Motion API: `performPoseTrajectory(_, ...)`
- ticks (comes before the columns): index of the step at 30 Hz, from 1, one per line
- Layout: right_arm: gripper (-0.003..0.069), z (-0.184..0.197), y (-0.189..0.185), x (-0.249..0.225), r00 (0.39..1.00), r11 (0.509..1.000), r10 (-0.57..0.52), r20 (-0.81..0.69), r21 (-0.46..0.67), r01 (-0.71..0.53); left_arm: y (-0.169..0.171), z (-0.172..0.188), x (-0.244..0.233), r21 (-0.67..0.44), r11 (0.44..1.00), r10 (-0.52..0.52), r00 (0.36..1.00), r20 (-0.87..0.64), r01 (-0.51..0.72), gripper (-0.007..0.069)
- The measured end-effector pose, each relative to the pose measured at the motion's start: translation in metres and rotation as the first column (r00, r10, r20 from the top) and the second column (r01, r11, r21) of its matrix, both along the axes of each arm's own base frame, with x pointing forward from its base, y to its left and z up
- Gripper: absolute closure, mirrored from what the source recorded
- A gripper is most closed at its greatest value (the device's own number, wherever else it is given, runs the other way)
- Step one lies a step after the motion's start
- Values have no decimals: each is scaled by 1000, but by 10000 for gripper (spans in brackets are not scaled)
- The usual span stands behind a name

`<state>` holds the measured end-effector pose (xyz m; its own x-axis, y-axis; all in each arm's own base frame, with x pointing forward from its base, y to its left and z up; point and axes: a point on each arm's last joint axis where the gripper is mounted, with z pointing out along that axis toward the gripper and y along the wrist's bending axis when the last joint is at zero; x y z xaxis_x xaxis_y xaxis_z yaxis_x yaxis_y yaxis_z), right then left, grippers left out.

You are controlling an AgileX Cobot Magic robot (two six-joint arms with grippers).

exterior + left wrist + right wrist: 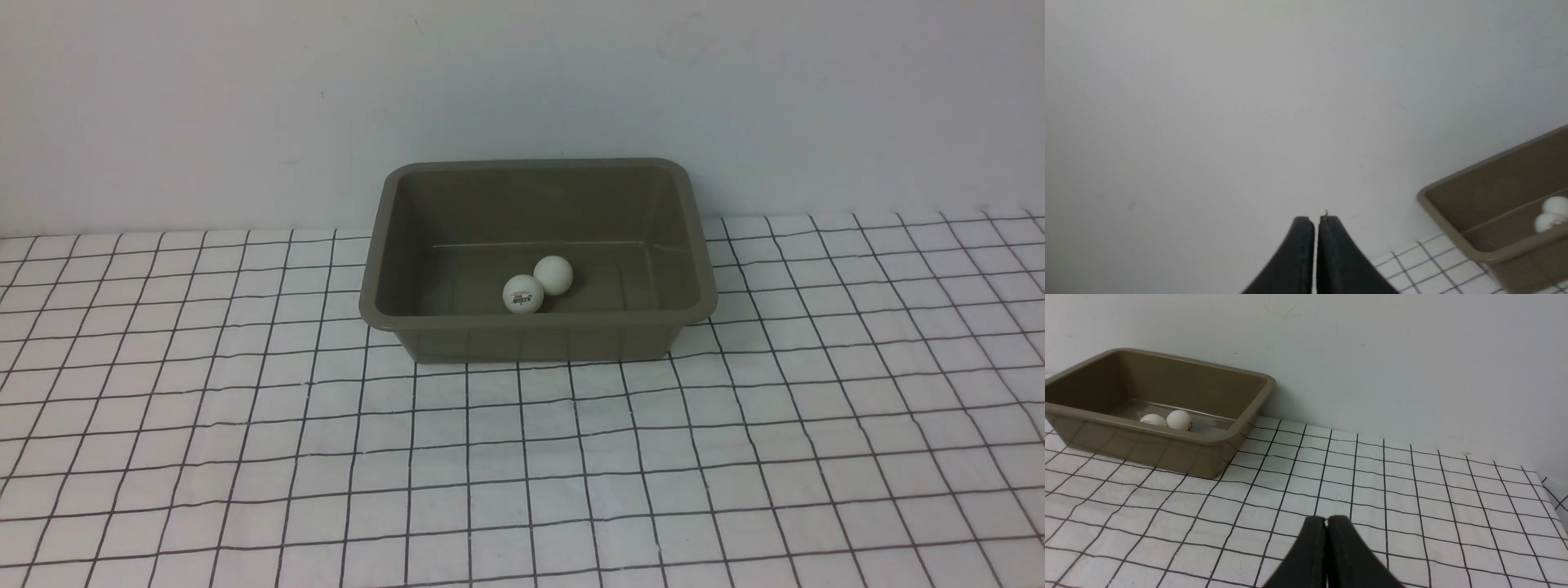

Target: Put the table tennis balls into the box on the white checkered tablecloth.

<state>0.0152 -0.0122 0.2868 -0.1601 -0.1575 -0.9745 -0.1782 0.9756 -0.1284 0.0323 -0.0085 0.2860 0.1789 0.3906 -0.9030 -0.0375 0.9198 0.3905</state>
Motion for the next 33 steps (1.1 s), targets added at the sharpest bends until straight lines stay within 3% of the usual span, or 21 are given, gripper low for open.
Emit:
performPoseTrajectory(7, 676, 0, 0, 0, 1000, 1000, -1, -1, -1, 1, 0, 1, 0, 53, 999, -5, 1000, 18, 4, 629)
performPoseTrajectory(13, 676, 0, 0, 0, 1000, 1000, -2, 0, -3, 2, -1, 6, -2, 51, 994, -100, 992, 75, 97, 629)
performPoseTrajectory(19, 676, 0, 0, 0, 1000, 1000, -2, 0, -3, 2, 0, 8, -3, 23, 994, -105, 990, 91, 104, 629)
performPoseTrajectory(24, 676, 0, 0, 0, 1000, 1000, -2, 0, -3, 2, 0, -4, 1, -132, 982, -134, 991, 2, 133, 629)
performPoseTrajectory(29, 676, -1, 0, 0, 1000, 1000, -1, -6, -3, 1, 4, -47, 14, -335, 941, -110, 979, -174, 46, 629)
performPoseTrajectory(30, 676, -1, 0, 0, 1000, 1000, -4, -8, -4, 4, 5, -53, 15, -359, 926, -199, 959, -199, 118, 629)
performPoseTrajectory(31, 676, -1, 0, 0, 1000, 1000, -4, -9, -4, 4, 5, -59, 17, -373, 928, -106, 971, -214, 19, 629)
performPoseTrajectory(33, 676, -1, 0, 0, 1000, 1000, -4, -9, -4, 4, 5, -70, 18, -389, 921, -106, 961, -256, -2, 629)
